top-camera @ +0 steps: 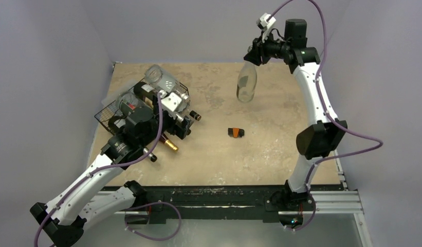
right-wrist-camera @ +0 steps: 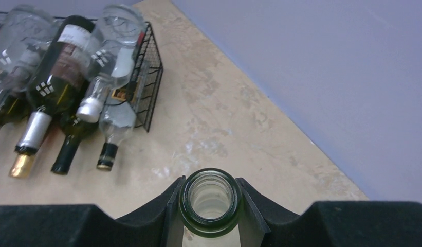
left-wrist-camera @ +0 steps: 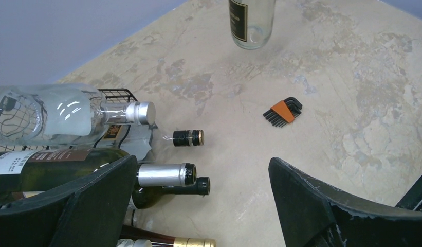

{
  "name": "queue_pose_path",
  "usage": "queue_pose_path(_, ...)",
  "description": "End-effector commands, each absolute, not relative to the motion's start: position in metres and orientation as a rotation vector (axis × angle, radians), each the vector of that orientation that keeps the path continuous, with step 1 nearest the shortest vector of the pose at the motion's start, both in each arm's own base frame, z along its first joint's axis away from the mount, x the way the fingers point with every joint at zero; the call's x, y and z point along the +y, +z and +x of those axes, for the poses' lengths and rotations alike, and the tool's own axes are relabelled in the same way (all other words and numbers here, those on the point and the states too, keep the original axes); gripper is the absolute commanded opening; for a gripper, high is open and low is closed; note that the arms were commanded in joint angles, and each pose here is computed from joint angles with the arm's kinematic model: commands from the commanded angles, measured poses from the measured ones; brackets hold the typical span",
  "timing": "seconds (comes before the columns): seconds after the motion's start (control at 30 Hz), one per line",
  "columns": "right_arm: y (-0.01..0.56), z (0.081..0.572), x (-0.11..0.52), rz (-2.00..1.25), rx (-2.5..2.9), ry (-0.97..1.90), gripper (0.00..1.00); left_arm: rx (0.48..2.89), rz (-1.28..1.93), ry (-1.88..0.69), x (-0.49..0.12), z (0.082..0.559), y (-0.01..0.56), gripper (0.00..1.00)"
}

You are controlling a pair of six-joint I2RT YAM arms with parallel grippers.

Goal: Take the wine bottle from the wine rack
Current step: Place the wine bottle at the center of the board.

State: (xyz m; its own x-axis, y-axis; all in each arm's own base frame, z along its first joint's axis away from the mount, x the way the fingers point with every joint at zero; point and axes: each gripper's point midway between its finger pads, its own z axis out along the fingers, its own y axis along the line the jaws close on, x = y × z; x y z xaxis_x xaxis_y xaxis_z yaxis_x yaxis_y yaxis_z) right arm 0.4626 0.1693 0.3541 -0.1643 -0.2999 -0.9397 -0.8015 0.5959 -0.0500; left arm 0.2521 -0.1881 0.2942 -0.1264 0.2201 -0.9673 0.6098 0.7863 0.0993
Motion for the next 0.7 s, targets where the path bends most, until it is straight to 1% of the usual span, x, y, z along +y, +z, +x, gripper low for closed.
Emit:
queue_pose_path(0.0, 0.455, 0.499, 0.182, -0.798, 1.444, 0.507, 0.00, 1.666, 0.647, -0.331, -0.183, 0.259, 0.300, 1.00)
queue_pose_path(0.1, 0.454, 0.524, 0.198, -0.768, 1.423, 0.484, 0.00, 1.663, 0.644, -0.320, -0.181, 0.259, 0.301, 1.00)
queue_pose_path(0.3, 0.450, 0.556, 0.242, -0.714, 1.370, 0.452, 0.00, 1.664, 0.636, -0.280, -0.176, 0.262, 0.300, 1.00)
queue_pose_path(0.47, 0.448, 0.570, 0.273, -0.678, 1.327, 0.443, 0.00, 1.667, 0.634, -0.261, -0.173, 0.264, 0.299, 1.00)
queue_pose_path(0.67, 0.444, 0.581, 0.289, -0.659, 1.302, 0.448, 0.00, 1.670, 0.634, -0.241, -0.171, 0.266, 0.297, 1.00)
